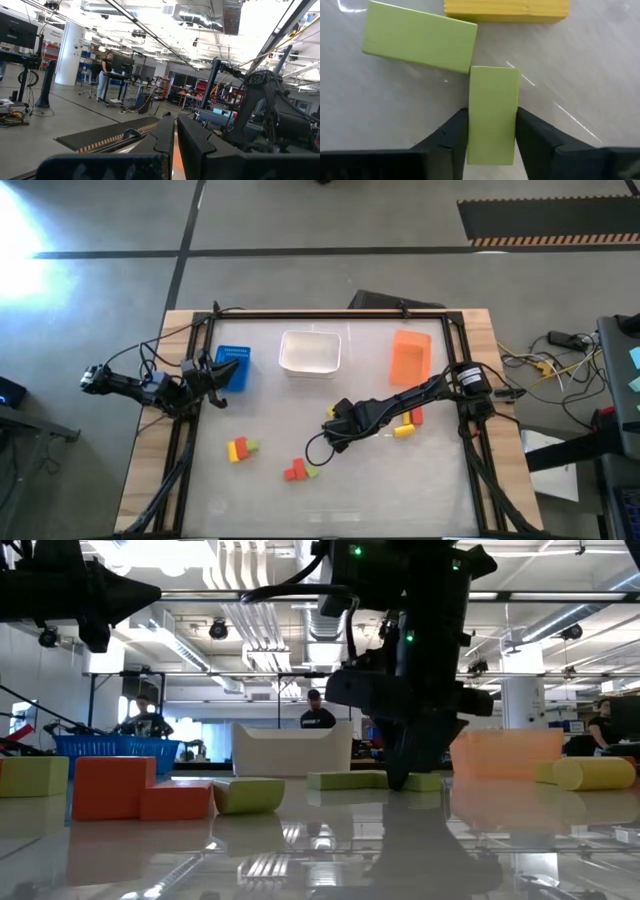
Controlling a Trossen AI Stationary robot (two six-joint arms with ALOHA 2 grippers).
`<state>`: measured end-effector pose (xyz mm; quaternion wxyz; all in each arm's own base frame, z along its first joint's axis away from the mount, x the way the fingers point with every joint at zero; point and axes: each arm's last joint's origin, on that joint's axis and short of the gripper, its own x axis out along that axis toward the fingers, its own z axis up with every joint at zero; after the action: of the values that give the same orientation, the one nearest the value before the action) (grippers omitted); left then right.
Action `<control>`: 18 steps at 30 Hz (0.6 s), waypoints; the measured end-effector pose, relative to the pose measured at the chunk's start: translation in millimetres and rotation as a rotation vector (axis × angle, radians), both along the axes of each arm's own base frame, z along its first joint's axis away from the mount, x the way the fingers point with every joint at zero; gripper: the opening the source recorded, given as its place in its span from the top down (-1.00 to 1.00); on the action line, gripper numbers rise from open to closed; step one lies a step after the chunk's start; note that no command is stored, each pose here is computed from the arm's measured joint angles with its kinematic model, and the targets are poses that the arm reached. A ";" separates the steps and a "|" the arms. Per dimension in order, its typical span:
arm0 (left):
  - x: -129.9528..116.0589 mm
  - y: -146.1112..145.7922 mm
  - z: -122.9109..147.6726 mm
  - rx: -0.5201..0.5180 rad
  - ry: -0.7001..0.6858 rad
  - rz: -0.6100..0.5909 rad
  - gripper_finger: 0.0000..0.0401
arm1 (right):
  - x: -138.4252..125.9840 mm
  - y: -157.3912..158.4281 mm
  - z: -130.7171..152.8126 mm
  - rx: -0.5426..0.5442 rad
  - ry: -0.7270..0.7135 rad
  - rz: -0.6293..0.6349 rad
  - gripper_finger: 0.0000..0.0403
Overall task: Sort & place blocks by color
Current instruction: Put the top right green block into the orange bin
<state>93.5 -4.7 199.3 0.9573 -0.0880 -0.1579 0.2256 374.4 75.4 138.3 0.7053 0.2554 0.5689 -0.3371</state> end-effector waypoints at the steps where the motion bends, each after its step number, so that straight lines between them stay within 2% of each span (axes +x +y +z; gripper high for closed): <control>1: 0.0 0.0 0.0 0.000 0.000 0.000 0.97 | 0.0 -0.5 0.1 0.002 0.001 -0.001 0.42; 10: 0.0 0.0 -0.1 0.000 0.001 0.000 0.97 | 1.7 -5.1 9.6 0.009 0.020 0.000 0.42; 15: 0.1 0.0 -0.1 0.001 0.002 0.000 0.97 | -6.1 -17.0 47.2 0.015 0.041 -0.026 0.42; 18: 0.1 0.0 -0.1 0.000 0.001 -0.001 0.97 | -17.9 -30.2 66.3 -0.018 0.091 -0.054 0.42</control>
<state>93.6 -4.7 199.2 0.9574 -0.0878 -0.1575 0.2254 356.4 45.1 204.6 0.6718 0.2485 0.5902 -0.3722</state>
